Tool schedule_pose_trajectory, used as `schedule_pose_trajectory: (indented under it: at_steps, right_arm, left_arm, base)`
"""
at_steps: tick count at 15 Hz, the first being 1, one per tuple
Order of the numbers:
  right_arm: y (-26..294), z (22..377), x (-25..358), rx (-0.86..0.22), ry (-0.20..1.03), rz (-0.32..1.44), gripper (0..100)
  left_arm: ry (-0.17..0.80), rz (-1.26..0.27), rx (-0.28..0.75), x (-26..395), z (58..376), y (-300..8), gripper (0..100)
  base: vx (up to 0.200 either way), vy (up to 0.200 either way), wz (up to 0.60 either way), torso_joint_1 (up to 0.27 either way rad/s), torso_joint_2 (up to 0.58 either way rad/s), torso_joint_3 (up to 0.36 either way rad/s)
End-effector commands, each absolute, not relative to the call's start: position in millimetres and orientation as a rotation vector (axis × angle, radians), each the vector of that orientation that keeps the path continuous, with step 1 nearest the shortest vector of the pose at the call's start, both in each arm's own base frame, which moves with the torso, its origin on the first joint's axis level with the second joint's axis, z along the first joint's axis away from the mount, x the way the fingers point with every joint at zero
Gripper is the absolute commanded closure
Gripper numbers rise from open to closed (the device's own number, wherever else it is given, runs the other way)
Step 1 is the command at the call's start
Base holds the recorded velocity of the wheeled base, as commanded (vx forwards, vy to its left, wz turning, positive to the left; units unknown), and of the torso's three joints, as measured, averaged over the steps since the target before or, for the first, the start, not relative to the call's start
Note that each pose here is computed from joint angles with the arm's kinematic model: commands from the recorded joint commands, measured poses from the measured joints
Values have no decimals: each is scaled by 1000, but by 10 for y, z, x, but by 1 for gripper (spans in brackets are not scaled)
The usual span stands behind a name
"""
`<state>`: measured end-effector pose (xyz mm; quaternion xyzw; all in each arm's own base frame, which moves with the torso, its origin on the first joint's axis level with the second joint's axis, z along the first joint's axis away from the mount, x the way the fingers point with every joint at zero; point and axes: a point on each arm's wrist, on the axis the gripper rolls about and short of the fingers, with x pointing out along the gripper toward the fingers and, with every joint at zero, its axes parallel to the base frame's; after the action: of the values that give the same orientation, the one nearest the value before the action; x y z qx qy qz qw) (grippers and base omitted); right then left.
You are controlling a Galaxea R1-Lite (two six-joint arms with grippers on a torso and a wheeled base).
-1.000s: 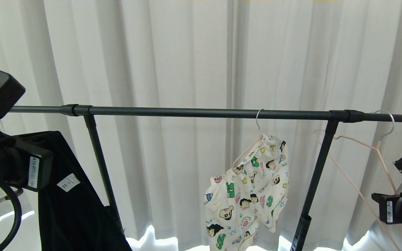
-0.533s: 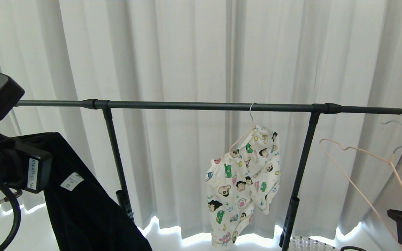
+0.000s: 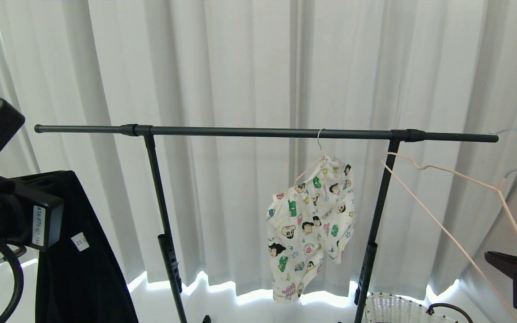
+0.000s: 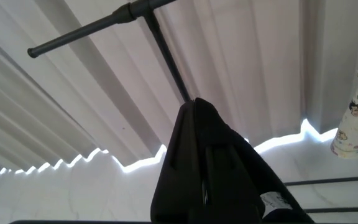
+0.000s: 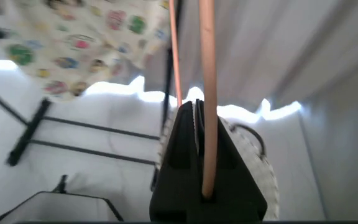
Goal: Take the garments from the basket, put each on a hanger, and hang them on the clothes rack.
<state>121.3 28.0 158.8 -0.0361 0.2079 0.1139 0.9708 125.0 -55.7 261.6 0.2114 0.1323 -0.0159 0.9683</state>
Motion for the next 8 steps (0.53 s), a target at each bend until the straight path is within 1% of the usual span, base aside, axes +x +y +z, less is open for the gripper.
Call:
schedule_pose_trajectory:
  at_steps: [1, 4, 8]
  right_arm:
    - [425, 1671, 1139, -93, 378, 363, 100]
    - [576, 1715, 1068, -121, 375, 496, 100]
    - [673, 1754, 1026, -142, 364, 582, 100]
  left_arm:
    - [265, -31, 426, 1250, 2622, -557, 100]
    - [262, -30, 426, 1247, 2629, -554, 100]
    - [261, -30, 425, 1243, 2631, -552, 100]
  base:
    - [0, 0, 0, 0, 0, 0]
    - [0, 200, 0, 1, 1, 1]
    - [0, 200, 0, 5, 5, -2]
